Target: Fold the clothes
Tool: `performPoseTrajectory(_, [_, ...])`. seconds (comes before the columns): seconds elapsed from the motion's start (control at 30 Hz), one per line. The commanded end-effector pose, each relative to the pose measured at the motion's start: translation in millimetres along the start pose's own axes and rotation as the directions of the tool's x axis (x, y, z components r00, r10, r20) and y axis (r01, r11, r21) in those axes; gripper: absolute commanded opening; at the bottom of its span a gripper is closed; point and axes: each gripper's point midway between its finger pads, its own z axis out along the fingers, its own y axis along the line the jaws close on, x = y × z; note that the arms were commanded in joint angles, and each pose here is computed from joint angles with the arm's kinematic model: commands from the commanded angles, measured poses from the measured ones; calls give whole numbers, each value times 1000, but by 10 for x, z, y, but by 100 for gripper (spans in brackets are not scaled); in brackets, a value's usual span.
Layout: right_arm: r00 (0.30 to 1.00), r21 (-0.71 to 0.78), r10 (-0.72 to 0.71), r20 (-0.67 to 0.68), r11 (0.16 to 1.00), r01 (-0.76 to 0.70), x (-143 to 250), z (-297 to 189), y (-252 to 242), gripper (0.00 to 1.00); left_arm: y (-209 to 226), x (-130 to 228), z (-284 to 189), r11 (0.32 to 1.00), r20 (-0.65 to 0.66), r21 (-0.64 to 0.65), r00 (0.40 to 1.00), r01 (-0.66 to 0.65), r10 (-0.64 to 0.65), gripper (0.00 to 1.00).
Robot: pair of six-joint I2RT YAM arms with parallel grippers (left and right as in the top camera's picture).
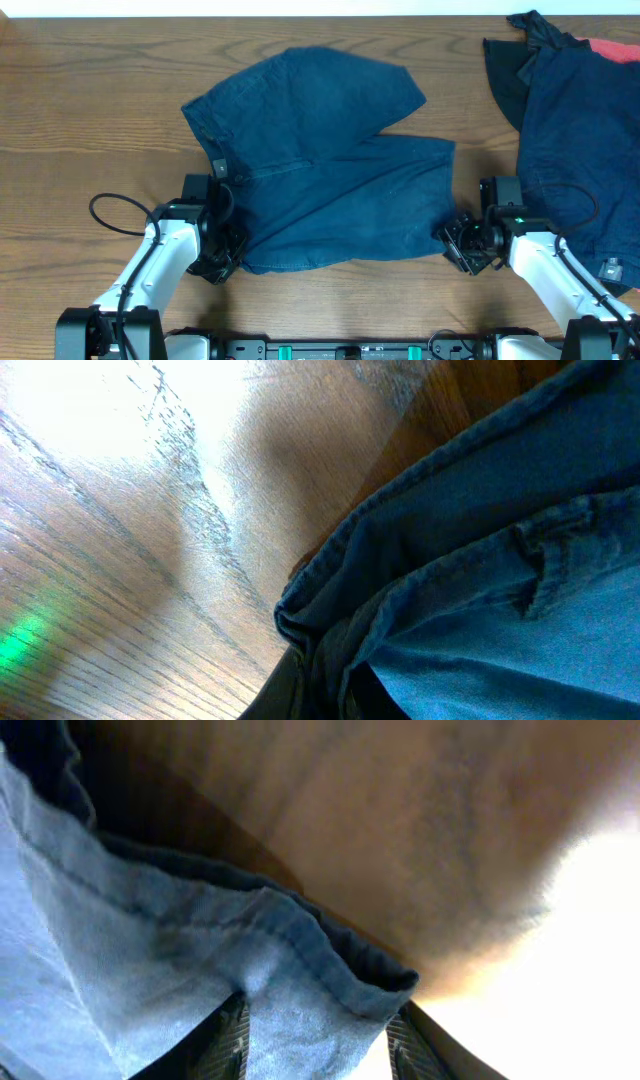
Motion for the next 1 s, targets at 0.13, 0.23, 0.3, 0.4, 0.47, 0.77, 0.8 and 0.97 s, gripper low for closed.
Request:
performPoseTrajectory(0.13, [988, 106, -15, 152, 994, -1, -211, 63, -182, 1, 84, -12, 13, 999, 17, -32, 1000, -20, 20, 6])
performPoseTrajectory(0.23, [985, 80, -50, 164, 996, 37, -249, 60, -103, 1, 82, -12, 11, 997, 15, -32, 998, -64, 64, 6])
performPoseTrajectory(0.3, [978, 57, -116, 174, 993, 107, -279, 26, -2, 1, 82, 0, -4, 994, 9, -32, 994, -108, 108, 6])
performPoseTrajectory(0.4, [948, 17, -234, 217, 972, 236, -356, -165, 246, 1, 73, 24, -129, 977, -1, -39, 977, -211, 211, 6])
performPoseTrajectory(0.47, [920, -9, -293, 261, 952, 306, -427, -391, 447, 1, 42, 37, -260, 962, 7, -30, 963, -271, 271, 6])
performPoseTrajectory(0.77, [809, -46, -370, 458, 898, 437, -629, -1718, 1006, 1, -74, 184, -1036, 866, 203, 99, 862, -490, 464, 6])
performPoseTrajectory(0.8, [797, -52, -370, 478, 893, 446, -633, -1853, 1048, 1, -66, 233, -1109, 854, 232, 119, 850, -507, 472, 6])
performPoseTrajectory(0.97, [719, -56, -395, 572, 856, 514, -622, -2429, 1193, 1, -15, 556, -1373, 765, 319, 239, 793, -597, 519, 6])
